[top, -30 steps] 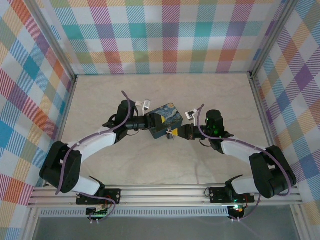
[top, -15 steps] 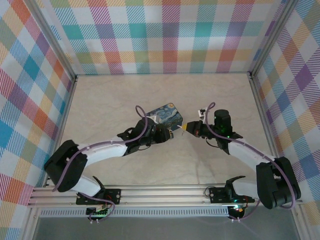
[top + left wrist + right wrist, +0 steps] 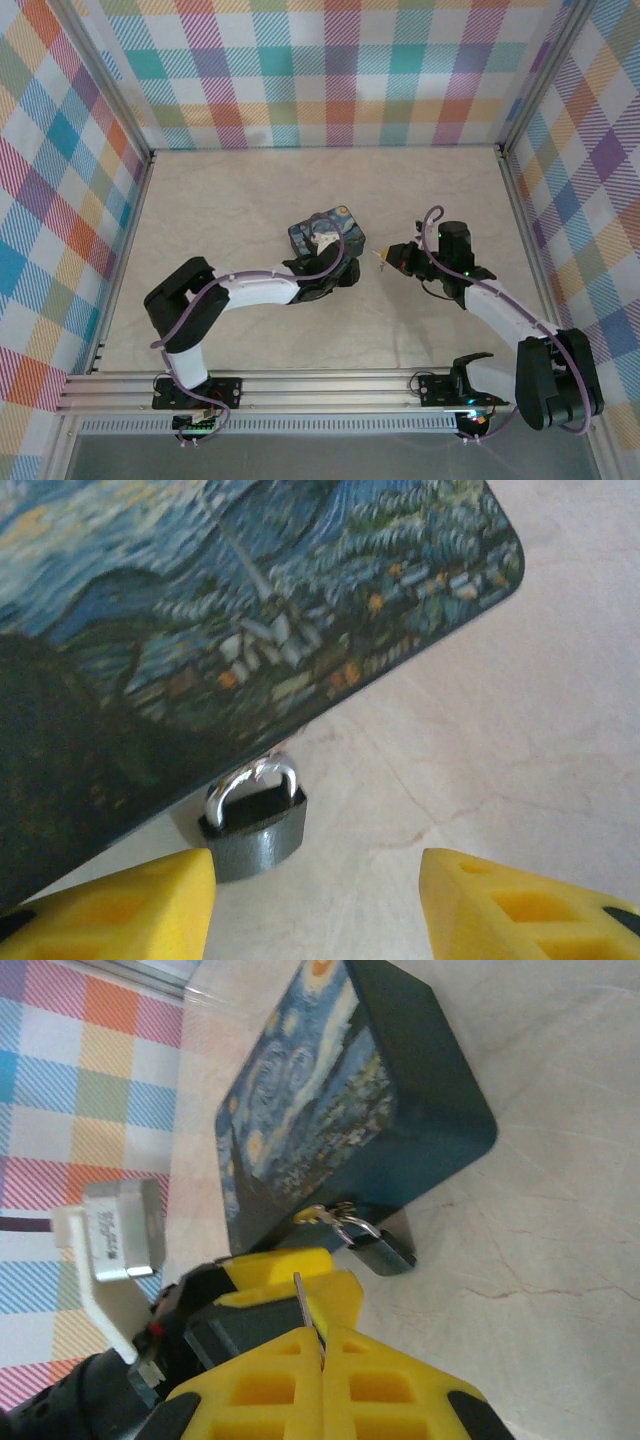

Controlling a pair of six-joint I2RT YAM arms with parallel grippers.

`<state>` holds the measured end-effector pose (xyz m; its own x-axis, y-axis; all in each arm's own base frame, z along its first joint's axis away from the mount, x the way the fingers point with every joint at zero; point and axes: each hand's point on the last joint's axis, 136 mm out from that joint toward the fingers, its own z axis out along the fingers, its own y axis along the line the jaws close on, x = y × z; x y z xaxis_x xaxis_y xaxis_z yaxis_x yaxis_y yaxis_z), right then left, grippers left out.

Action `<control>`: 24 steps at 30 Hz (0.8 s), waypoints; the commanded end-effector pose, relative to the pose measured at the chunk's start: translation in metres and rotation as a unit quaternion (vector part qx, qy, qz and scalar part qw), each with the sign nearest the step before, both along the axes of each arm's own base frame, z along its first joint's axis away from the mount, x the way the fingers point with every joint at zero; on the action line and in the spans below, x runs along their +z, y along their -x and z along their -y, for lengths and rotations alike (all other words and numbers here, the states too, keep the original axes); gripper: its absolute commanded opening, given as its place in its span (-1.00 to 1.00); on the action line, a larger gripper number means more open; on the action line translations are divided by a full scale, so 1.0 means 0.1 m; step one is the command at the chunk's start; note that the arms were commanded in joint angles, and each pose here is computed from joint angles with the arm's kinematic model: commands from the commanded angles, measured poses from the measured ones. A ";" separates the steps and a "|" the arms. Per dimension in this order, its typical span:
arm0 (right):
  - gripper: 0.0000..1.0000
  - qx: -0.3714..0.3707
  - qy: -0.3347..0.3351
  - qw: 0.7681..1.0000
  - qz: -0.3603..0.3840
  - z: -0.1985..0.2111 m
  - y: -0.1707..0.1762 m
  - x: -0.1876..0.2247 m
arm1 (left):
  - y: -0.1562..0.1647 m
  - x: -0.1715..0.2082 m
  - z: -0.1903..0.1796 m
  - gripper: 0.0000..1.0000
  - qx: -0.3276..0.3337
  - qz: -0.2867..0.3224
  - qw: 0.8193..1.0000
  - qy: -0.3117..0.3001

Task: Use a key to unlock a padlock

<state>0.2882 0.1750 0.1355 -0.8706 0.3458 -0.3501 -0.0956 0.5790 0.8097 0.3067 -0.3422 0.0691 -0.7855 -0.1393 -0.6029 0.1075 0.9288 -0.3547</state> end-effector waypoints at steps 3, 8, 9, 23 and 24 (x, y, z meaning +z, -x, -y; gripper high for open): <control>-1.00 -0.015 0.030 0.999 0.002 0.07 -0.11 0.03 | -0.05 -0.17 -0.14 0.11 0.049 -0.002 0.996 -0.081; -1.00 -0.025 0.042 0.999 0.009 0.15 -0.17 0.10 | -0.05 -0.27 -0.20 0.08 0.072 -0.007 0.993 -0.094; -1.00 -0.026 0.044 0.999 0.011 0.16 -0.17 0.11 | -0.05 -0.25 -0.21 0.08 0.075 -0.006 0.993 -0.094; -1.00 -0.019 0.042 0.999 0.006 0.15 -0.16 0.05 | -0.16 -0.32 -0.03 0.10 0.077 -0.005 0.994 -0.081; -1.00 -0.018 0.040 0.999 0.005 0.14 -0.16 0.05 | -0.17 -0.33 -0.03 0.10 0.081 -0.004 0.993 -0.084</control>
